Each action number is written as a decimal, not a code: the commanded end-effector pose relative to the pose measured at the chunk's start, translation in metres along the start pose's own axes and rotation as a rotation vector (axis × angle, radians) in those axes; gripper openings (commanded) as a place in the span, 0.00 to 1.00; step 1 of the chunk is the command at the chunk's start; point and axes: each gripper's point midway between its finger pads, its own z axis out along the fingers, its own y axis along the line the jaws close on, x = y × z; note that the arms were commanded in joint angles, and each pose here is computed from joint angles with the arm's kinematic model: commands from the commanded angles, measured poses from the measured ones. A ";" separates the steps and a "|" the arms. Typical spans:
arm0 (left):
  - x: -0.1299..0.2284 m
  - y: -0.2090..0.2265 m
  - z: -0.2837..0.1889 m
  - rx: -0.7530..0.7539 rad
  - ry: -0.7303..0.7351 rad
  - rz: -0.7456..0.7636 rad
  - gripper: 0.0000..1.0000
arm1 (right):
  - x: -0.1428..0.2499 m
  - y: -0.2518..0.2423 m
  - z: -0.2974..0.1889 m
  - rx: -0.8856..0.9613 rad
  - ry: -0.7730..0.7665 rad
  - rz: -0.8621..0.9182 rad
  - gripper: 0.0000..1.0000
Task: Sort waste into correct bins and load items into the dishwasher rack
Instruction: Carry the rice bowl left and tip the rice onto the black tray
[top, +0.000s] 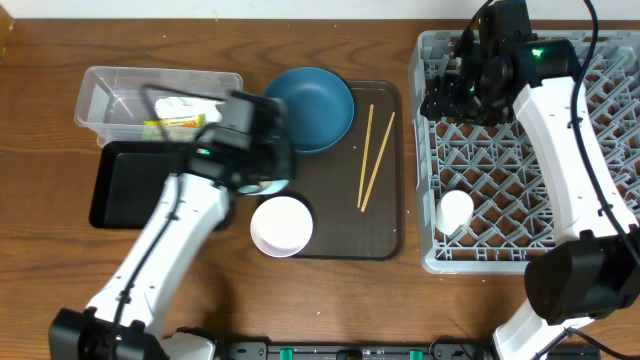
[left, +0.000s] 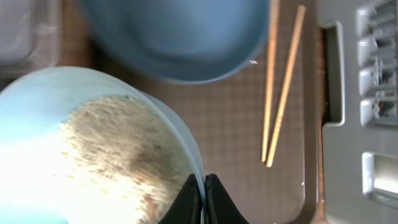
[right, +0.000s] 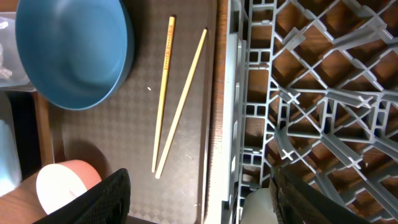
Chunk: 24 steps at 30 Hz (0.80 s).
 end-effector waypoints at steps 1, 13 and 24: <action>-0.002 0.014 -0.016 0.074 0.023 -0.113 0.06 | -0.005 0.002 -0.009 -0.003 -0.026 -0.020 0.70; -0.009 0.087 -0.048 0.148 -0.007 -0.284 0.06 | -0.005 0.002 -0.009 -0.003 -0.026 -0.020 0.70; -0.025 0.117 -0.082 0.432 -0.127 -0.420 0.06 | -0.005 0.003 -0.009 -0.003 -0.026 -0.020 0.70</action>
